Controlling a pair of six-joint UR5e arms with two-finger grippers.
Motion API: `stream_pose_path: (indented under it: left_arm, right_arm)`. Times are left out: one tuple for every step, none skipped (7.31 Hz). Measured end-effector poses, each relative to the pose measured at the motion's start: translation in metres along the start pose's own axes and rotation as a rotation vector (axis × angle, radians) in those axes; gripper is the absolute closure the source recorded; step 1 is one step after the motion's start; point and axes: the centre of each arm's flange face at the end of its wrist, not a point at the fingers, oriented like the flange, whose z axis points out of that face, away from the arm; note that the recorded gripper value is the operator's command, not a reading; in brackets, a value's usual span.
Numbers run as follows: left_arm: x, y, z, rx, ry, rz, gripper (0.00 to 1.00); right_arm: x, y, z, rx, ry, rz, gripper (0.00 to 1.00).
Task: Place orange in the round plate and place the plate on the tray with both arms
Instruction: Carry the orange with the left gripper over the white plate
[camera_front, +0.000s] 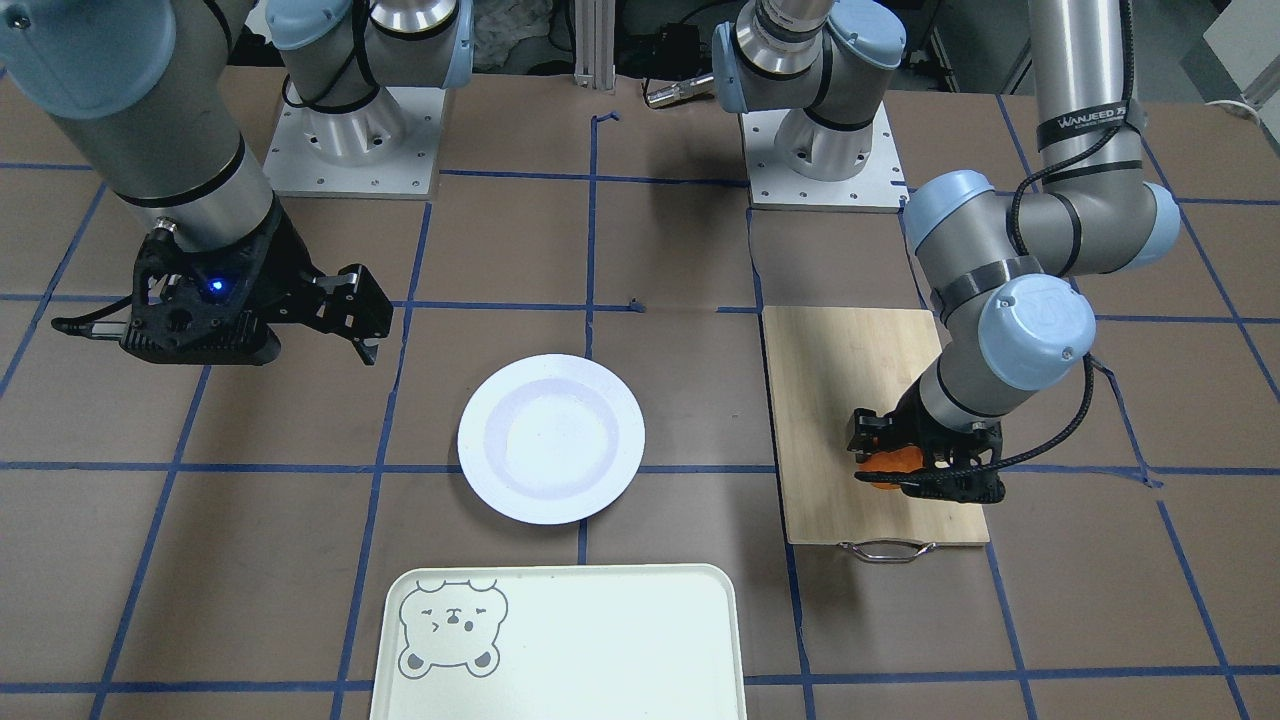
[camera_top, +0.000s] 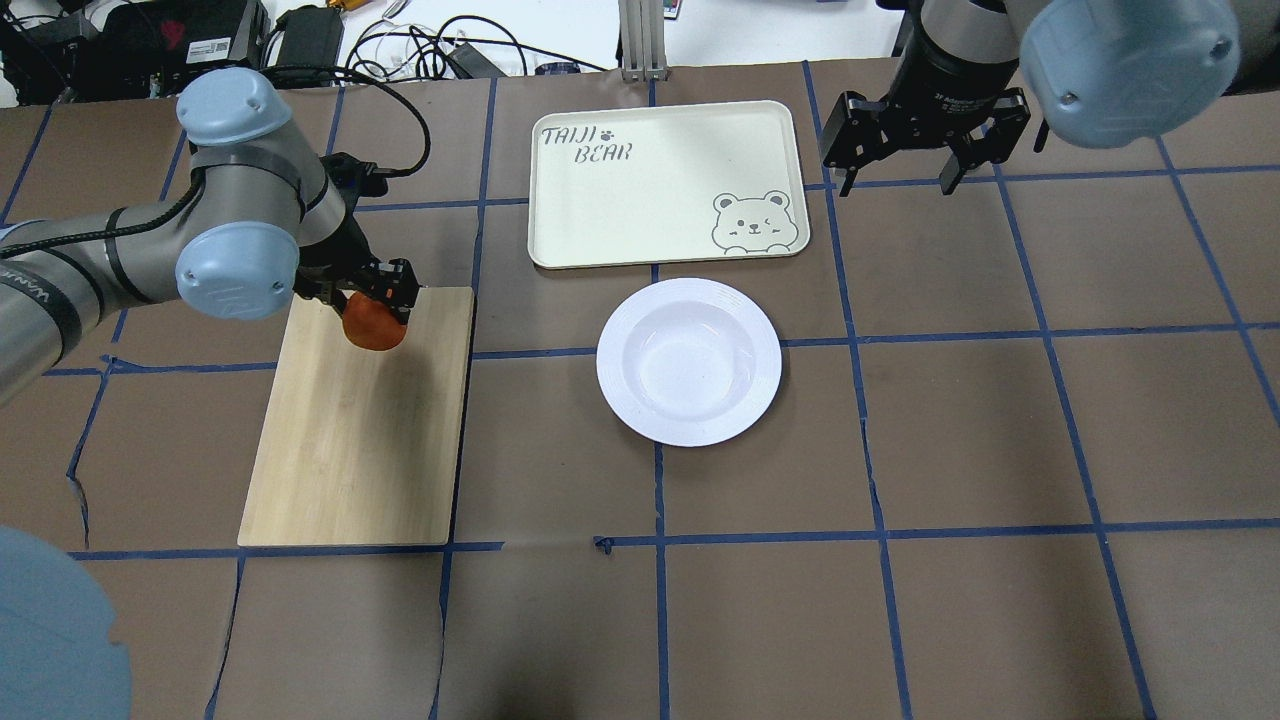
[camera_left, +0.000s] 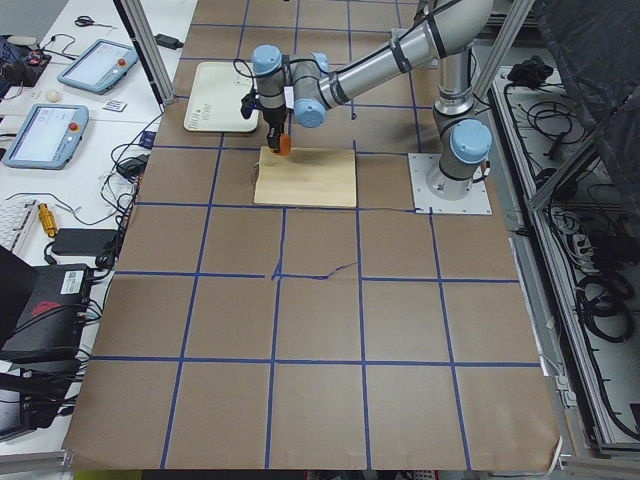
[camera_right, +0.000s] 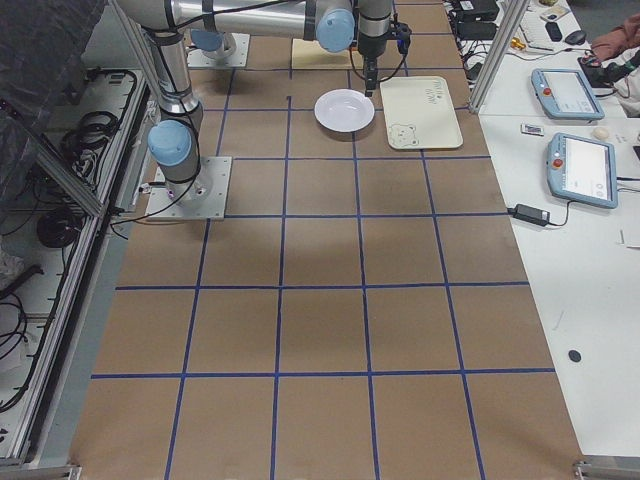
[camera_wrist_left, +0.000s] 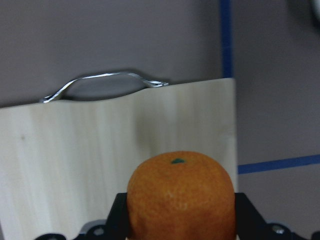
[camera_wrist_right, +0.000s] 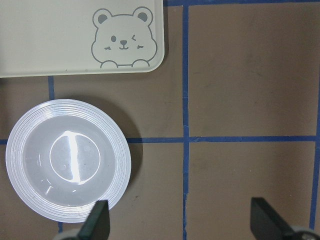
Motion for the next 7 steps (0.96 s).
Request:
stream_pose_path:
  left_arm:
    - [0.067,0.001,-0.008,0.025,0.002,-0.003,0.93]
    - [0.129,0.008,-0.011,0.041,0.016,-0.046,0.93]
    - [0.174,0.015,-0.008,0.053,0.056,-0.137,0.93]
    - [0.203,0.019,-0.001,0.060,0.104,-0.217,0.92]
    - [0.222,0.020,0.011,0.050,0.141,-0.267,0.86]
    - [0.234,0.021,0.025,0.034,0.168,-0.296,0.73]
    - [0.241,0.021,0.039,0.009,0.181,-0.307,0.09]
  right_arm:
    - [0.002,0.000,-0.001,0.001,0.000,0.003,0.00]
    - [0.003,-0.001,-0.001,0.001,0.000,0.004,0.00]
    - [0.004,-0.001,-0.001,0.002,0.000,0.004,0.00]
    - [0.004,-0.001,-0.001,0.002,0.000,0.005,0.00]
    - [0.005,-0.001,-0.001,0.001,0.000,0.006,0.00]
    - [0.005,-0.001,-0.001,0.001,0.000,0.005,0.00]
    - [0.005,-0.001,-0.001,0.001,0.001,0.003,0.00]
